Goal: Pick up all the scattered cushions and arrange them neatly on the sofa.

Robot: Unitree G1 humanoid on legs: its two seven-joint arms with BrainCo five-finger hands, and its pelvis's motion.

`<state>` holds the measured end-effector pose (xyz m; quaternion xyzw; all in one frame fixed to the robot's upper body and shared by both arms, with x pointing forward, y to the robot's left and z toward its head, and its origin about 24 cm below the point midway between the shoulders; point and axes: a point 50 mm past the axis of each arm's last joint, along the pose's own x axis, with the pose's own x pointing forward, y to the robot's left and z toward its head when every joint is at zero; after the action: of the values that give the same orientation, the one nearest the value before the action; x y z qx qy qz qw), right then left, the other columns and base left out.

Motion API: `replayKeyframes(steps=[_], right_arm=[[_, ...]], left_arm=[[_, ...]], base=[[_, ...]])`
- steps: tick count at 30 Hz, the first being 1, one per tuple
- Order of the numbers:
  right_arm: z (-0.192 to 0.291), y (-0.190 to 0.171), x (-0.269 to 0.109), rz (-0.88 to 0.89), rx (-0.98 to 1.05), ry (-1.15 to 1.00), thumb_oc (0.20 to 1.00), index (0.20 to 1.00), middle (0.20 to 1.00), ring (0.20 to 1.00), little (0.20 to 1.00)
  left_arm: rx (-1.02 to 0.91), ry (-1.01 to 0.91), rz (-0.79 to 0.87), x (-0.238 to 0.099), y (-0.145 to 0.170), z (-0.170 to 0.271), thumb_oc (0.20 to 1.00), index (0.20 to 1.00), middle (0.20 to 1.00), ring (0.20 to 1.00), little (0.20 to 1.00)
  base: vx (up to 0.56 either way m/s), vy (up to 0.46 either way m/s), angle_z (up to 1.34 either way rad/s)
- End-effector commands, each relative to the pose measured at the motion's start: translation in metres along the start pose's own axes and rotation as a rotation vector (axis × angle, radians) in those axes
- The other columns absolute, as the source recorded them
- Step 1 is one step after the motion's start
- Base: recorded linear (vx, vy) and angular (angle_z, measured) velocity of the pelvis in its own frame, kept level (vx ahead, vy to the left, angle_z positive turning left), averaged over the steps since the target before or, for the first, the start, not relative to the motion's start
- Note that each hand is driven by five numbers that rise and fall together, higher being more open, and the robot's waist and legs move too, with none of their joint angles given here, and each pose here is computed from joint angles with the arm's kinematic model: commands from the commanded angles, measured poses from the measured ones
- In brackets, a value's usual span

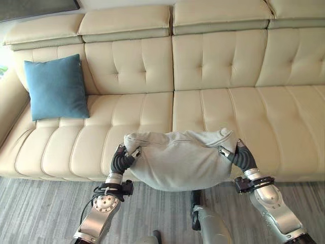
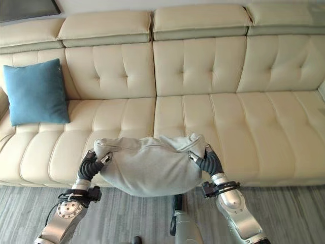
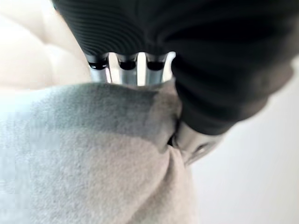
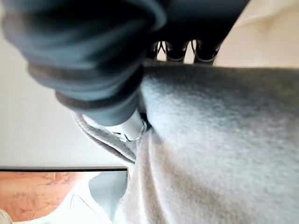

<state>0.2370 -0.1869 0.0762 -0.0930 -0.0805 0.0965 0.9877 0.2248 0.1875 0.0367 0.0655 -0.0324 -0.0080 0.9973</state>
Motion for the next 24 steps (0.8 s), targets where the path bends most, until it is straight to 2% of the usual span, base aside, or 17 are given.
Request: replayKeyframes(steps=[1, 8, 12, 20, 24], right_arm=[[0.052, 0.024, 0.012, 0.095, 0.087, -0.306, 0.2, 0.2, 0.2, 0.2, 0.2], [0.055, 0.017, 0.015, 0.048, 0.051, -0.323, 0.2, 0.2, 0.2, 0.2, 0.2], [0.053, 0.027, 0.026, 0.072, 0.086, -0.316, 0.2, 0.2, 0.2, 0.2, 0.2], [0.086, 0.047, 0.061, 0.123, 0.111, -0.455, 0.2, 0.2, 0.2, 0.2, 0.2], [0.1, 0.061, 0.08, 0.154, 0.117, -0.492, 0.2, 0.2, 0.2, 0.2, 0.2]], left_arm=[[-0.006, -0.235, -0.155, 0.011, -0.02, 0.043, 0.2, 0.2, 0.2, 0.2, 0.2], [0.01, -0.263, -0.171, 0.014, -0.019, 0.051, 0.2, 0.2, 0.2, 0.2, 0.2], [0.024, -0.255, -0.168, 0.013, -0.017, 0.049, 0.2, 0.2, 0.2, 0.2, 0.2], [0.156, -0.392, -0.114, 0.043, -0.008, 0.077, 0.2, 0.2, 0.2, 0.2, 0.2], [0.155, -0.429, -0.044, 0.062, -0.01, 0.087, 0.2, 0.2, 0.2, 0.2, 0.2]], base=[[0.1, -0.098, -0.09], [0.07, -0.004, -0.2], [0.2, 0.224, -0.17], [0.07, 0.087, -0.02], [-0.02, -0.008, 0.0]])
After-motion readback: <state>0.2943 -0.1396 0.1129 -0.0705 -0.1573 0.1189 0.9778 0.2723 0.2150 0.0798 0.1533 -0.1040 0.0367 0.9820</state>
